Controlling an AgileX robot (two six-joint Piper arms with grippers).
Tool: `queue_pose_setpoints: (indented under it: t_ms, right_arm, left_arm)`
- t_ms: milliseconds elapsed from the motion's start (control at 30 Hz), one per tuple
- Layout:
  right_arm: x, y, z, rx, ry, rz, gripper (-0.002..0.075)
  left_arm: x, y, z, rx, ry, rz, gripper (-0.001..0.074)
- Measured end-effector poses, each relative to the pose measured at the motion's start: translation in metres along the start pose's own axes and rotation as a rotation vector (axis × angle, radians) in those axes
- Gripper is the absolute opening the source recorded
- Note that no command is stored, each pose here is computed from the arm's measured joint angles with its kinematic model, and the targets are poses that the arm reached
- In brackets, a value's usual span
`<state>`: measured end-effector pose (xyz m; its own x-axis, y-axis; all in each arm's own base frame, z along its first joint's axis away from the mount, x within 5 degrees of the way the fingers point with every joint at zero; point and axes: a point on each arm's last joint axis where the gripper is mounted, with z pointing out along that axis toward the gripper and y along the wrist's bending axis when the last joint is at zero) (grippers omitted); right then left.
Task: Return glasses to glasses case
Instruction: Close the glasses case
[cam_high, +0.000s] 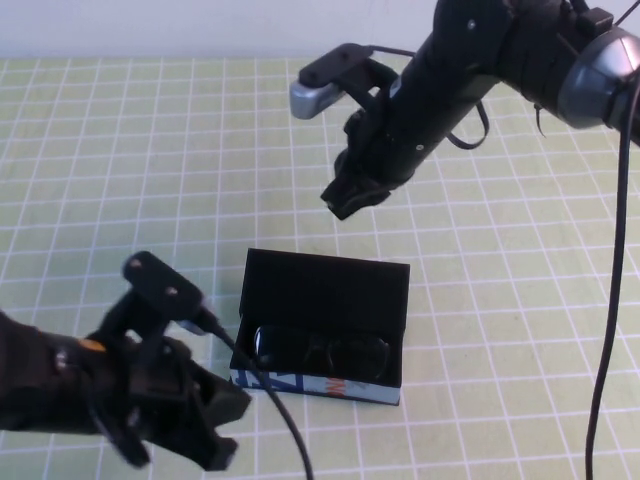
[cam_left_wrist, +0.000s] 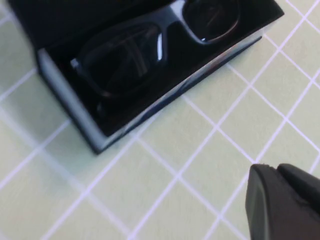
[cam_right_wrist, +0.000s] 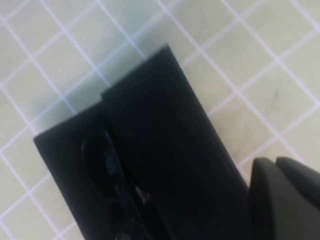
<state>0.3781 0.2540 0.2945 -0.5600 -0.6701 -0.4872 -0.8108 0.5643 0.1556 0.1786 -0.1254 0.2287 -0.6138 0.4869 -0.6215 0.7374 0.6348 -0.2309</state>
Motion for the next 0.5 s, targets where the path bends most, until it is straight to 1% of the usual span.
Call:
queue_pose_setpoints:
  t_ms: [67, 233, 367, 500]
  right_arm:
    - [0.006, -0.010, 0.004, -0.021, 0.029, 0.049, -0.0015]
    - [0.018, -0.034, 0.016, -0.049, 0.074, 0.123, -0.0016]
    - [0.022, -0.042, 0.022, -0.055, 0.085, 0.145, -0.0016]
    - [0.027, -0.049, 0.037, -0.077, 0.109, 0.149, -0.0016]
  left_arm:
    - [-0.002, -0.007, 0.013, 0.000, 0.000, 0.033, -0.0004]
    - [-0.008, -0.018, 0.043, -0.061, -0.023, 0.109, -0.0004]
    - [-0.004, -0.014, 0.062, -0.083, 0.012, 0.089, -0.0004]
    - [-0.001, -0.009, 0.074, -0.107, 0.033, 0.062, -0.0004]
